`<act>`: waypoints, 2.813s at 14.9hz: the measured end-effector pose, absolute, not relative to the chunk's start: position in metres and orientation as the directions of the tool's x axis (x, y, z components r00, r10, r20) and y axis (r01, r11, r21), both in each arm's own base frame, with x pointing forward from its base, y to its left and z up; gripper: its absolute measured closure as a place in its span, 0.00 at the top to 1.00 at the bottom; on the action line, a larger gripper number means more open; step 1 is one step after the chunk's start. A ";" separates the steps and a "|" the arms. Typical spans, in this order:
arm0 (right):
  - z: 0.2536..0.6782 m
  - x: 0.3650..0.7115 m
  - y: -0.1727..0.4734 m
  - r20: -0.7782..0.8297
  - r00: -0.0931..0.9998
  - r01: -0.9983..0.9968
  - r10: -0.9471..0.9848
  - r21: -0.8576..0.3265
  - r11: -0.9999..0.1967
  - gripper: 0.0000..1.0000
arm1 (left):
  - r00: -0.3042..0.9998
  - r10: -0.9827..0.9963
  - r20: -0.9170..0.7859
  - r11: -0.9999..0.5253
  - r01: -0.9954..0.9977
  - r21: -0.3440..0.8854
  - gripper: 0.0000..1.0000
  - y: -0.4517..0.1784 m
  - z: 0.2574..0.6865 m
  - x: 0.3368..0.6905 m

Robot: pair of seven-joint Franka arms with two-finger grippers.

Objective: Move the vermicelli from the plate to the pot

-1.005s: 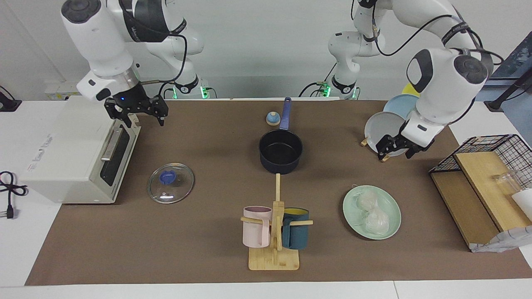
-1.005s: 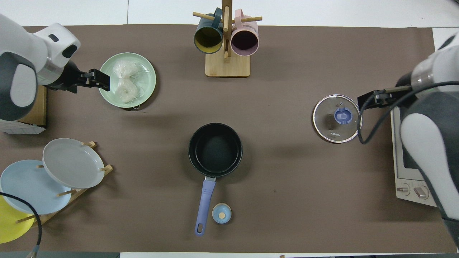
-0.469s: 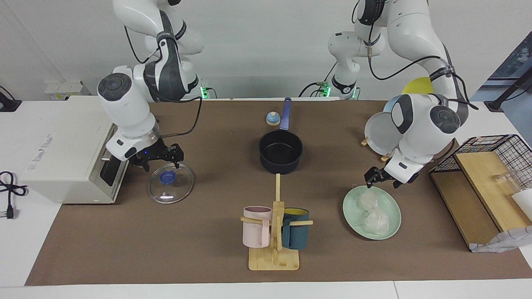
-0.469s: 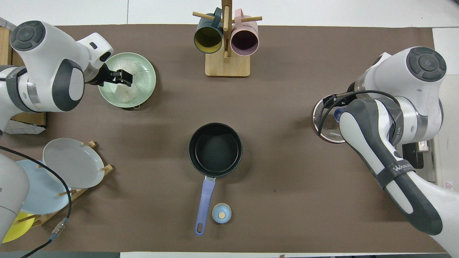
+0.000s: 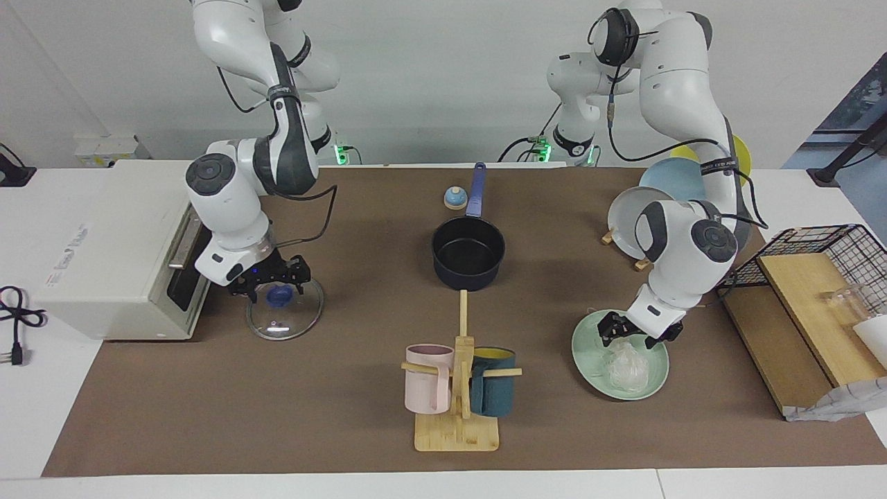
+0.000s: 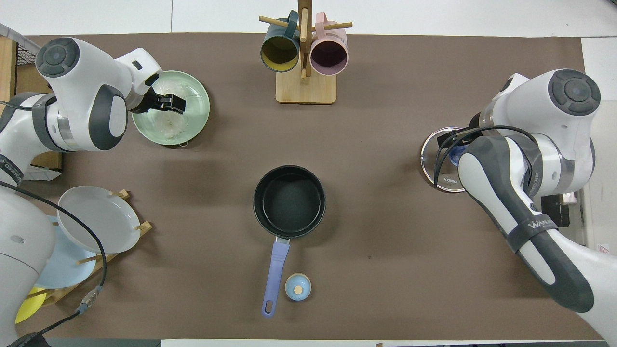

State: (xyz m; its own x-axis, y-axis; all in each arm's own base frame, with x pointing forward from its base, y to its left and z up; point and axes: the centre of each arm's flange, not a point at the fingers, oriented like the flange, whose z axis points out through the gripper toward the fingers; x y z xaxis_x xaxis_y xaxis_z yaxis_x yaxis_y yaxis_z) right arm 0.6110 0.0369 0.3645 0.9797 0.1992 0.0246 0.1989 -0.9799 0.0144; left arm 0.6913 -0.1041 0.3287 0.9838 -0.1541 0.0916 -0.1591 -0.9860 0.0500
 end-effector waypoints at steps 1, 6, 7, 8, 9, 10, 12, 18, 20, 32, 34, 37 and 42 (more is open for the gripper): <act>0.352 0.612 0.033 0.014 0.980 0.200 0.200 0.013 -0.980 1.00 | 0.982 -0.163 0.092 -0.985 -0.168 0.049 0.96 -0.106 0.329 0.691; 0.320 0.606 0.032 -0.031 0.978 0.206 0.206 0.005 -0.979 1.00 | 0.979 -0.183 0.093 -0.981 -0.188 0.048 0.52 -0.107 0.329 0.691; 0.319 0.605 0.032 -0.033 0.978 0.207 0.207 0.005 -0.978 1.00 | 0.978 -0.187 0.093 -0.980 -0.192 0.047 0.41 -0.107 0.329 0.691; 0.318 0.605 0.033 -0.035 0.978 0.208 0.208 0.004 -0.978 1.00 | 0.977 -0.190 0.094 -0.980 -0.195 0.047 0.30 -0.107 0.329 0.691; 0.318 0.604 0.033 -0.036 0.977 0.209 0.208 0.004 -0.978 1.00 | 0.977 -0.191 0.095 -0.980 -0.196 0.047 0.23 -0.107 0.329 0.691; 0.318 0.604 0.033 -0.036 0.977 0.209 0.208 0.004 -0.978 1.00 | 0.977 -0.191 0.096 -0.980 -0.196 0.046 0.23 -0.107 0.330 0.692; 0.317 0.604 0.033 -0.038 0.977 0.209 0.209 0.004 -0.978 1.00 | 0.978 -0.189 0.094 -0.980 -0.194 0.050 0.23 -0.107 0.335 0.692; 0.317 0.602 0.033 -0.045 0.977 0.210 0.210 0.003 -0.978 0.90 | 0.998 -0.062 -0.014 -0.982 -0.059 0.177 0.21 -0.112 0.459 0.667; 0.317 0.602 0.033 -0.047 0.976 0.215 0.215 0.003 -0.977 0.84 | 0.999 0.019 -0.041 -0.978 0.027 0.205 0.21 -0.126 0.517 0.641; 0.333 0.605 0.054 -0.067 0.961 0.268 0.268 -0.002 -0.963 0.66 | 0.987 0.047 -0.155 -0.978 0.077 0.194 0.21 -0.358 0.494 0.451; 0.348 0.611 0.063 -0.066 0.957 0.282 0.281 -0.001 -0.960 0.66 | 0.989 0.041 -0.140 -0.979 0.068 0.194 0.21 -0.372 0.460 0.434; 0.385 0.622 0.085 -0.046 0.961 0.272 0.272 0.004 -0.962 0.66 | 0.993 0.044 -0.112 -0.978 0.066 0.198 0.21 -0.379 0.413 0.421; 0.438 0.620 0.151 -0.064 0.973 0.222 0.221 0.011 -0.975 0.66 | 0.993 0.064 -0.097 -0.977 0.082 0.196 0.21 -0.380 0.372 0.428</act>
State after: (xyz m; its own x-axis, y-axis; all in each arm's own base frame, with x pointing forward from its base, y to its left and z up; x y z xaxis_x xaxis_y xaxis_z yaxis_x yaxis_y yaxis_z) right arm 0.6197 0.1512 0.4377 0.9732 0.2210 -0.0641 0.2221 -0.9750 0.0106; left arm 0.4278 -0.3801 0.3722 0.9932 0.0636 -0.0973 0.0817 -0.9773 0.1957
